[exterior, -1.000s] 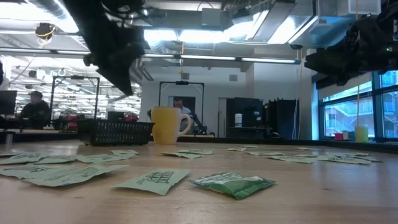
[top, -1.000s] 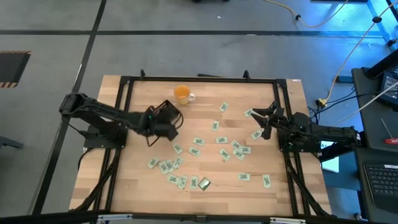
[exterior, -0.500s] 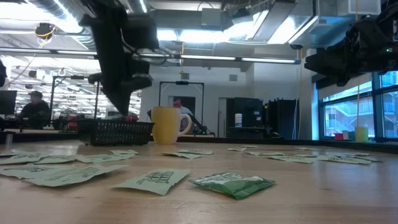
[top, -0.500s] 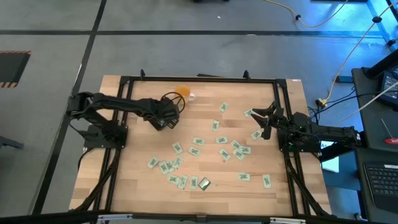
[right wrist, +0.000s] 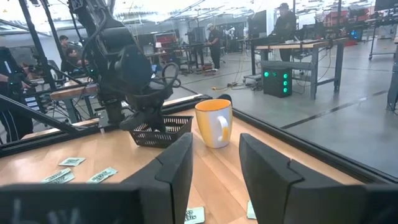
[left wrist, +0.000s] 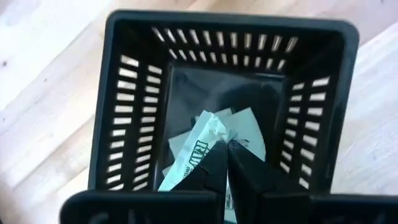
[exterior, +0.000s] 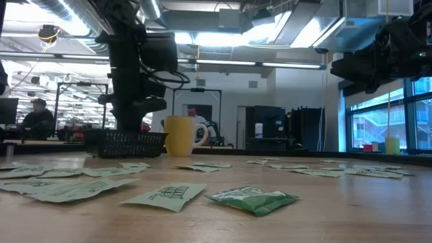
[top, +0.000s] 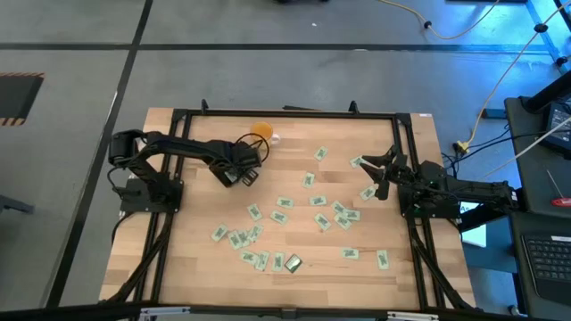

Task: Pick and place Stevia / Truvia into bins
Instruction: Put the green stevia packet into the black bin

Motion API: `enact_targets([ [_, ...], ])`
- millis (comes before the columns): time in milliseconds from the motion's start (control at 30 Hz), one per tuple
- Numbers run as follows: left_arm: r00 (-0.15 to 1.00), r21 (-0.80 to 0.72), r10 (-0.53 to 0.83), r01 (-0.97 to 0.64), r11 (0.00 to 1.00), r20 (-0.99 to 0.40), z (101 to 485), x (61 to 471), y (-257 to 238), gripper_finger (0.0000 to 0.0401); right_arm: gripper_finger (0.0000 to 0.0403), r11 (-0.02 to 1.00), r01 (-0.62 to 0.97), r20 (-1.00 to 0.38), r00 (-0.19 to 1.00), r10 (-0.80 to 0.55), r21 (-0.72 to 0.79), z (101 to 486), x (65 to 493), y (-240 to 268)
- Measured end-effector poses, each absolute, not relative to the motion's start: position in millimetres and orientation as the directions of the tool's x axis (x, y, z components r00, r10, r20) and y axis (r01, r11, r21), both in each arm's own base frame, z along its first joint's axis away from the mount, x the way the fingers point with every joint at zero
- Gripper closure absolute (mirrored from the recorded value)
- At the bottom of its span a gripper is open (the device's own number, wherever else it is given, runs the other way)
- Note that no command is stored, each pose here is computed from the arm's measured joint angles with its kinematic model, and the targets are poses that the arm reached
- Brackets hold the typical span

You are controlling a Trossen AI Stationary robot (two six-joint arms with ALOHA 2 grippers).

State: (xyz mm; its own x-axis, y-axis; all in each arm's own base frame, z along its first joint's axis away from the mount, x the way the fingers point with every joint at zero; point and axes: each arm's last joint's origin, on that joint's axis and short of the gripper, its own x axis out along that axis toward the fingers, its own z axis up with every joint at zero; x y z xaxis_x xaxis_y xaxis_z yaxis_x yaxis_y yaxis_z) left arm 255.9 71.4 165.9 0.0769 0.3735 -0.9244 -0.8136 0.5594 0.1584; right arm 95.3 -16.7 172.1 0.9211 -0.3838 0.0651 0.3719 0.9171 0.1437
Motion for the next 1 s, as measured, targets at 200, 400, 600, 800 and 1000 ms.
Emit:
enact_targets([
  [200,0.098,0.162,0.396,-0.804,0.572,-0.913,169.8,256.5,71.1,0.0361,0.0268,0.917,0.372,0.066,0.921,-0.384,0.144,172.1,95.2,-16.8],
  [400,0.122,0.152,0.412,-0.807,0.571,-0.903,176.6,255.2,68.1,0.0334,0.0268,0.914,0.368,0.073,0.920,-0.384,0.172,172.8,95.2,-16.7],
  [600,0.240,0.129,0.502,-0.794,0.594,-0.831,198.1,257.0,51.5,0.0332,0.0268,0.907,0.369,0.042,0.922,-0.384,0.202,194.1,88.6,-16.2],
  [800,0.486,0.090,0.585,-0.715,0.693,-0.649,229.6,269.1,24.4,0.0338,0.0268,0.896,0.394,-0.089,0.919,-0.384,0.203,219.8,85.8,-16.0],
  [1000,0.638,0.118,0.575,-0.611,0.783,-0.512,245.3,281.4,1.8,0.0335,0.0268,0.808,0.522,-0.395,0.826,-0.401,0.272,225.9,99.3,-17.8],
])
